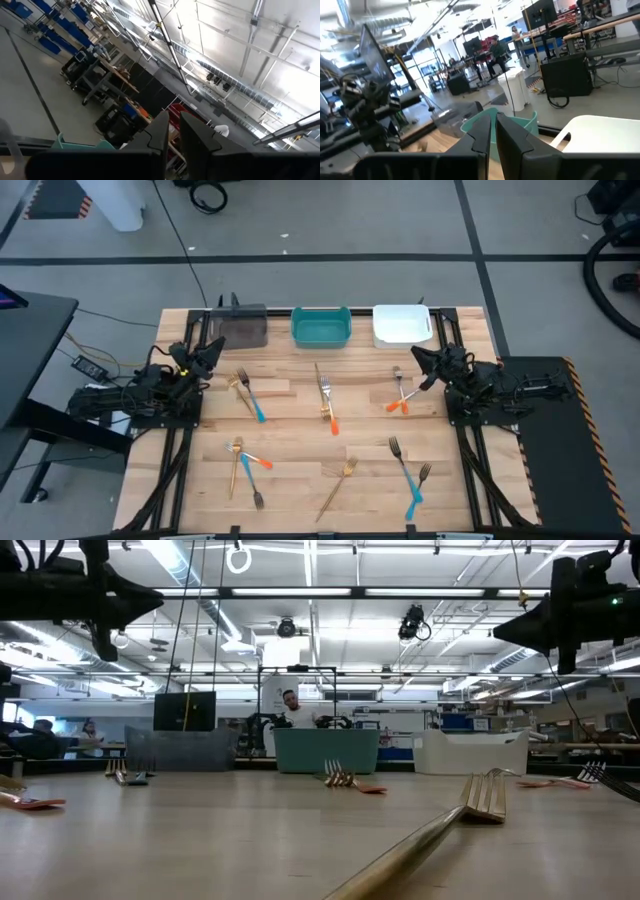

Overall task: Sort silverware by color (type)
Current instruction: Put the orange fork into the white bin

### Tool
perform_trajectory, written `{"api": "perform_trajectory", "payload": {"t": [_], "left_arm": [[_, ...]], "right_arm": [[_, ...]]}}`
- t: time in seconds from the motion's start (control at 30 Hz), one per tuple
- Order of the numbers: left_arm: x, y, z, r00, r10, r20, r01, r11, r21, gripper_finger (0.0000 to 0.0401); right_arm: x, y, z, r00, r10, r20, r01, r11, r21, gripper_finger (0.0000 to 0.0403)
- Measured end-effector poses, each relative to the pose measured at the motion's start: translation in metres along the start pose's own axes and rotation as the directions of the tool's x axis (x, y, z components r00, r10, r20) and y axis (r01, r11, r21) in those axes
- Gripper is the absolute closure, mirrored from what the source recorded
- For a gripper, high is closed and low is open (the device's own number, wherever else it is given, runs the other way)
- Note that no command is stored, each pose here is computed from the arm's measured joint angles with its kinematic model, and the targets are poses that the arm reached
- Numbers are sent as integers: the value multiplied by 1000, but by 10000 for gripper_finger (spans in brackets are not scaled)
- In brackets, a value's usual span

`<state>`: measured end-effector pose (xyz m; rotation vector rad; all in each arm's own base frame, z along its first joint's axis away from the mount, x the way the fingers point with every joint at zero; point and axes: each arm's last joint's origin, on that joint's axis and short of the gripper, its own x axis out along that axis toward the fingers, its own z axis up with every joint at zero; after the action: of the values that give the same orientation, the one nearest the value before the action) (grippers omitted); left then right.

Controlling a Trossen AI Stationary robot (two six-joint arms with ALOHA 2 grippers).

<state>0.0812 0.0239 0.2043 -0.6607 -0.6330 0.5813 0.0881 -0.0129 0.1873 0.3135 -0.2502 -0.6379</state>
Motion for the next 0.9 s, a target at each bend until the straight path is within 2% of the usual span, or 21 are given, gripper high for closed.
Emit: {"api": "perform_trajectory", "payload": {"t": [0.2, 0.33, 0.57, 0.9], "left_arm": [[0, 0, 0, 1000, 0, 0, 0, 1000, 0, 348], [0, 0, 0, 1000, 2, -2, -2, 1000, 1, 348], [0, 0, 0, 1000, 2, -2, -2, 1000, 1, 348], [0, 0, 0, 1000, 2, -2, -2, 1000, -3, 348]], "right_arm": [[0, 0, 0, 1000, 2, 4, -2, 1000, 11, 369], [0, 1, 0, 999, 34, -3, -34, 999, -40, 369], [0, 1, 1, 999, 35, 1, -35, 999, -10, 366], [0, 1, 0, 999, 34, -2, -34, 999, -27, 322]]}}
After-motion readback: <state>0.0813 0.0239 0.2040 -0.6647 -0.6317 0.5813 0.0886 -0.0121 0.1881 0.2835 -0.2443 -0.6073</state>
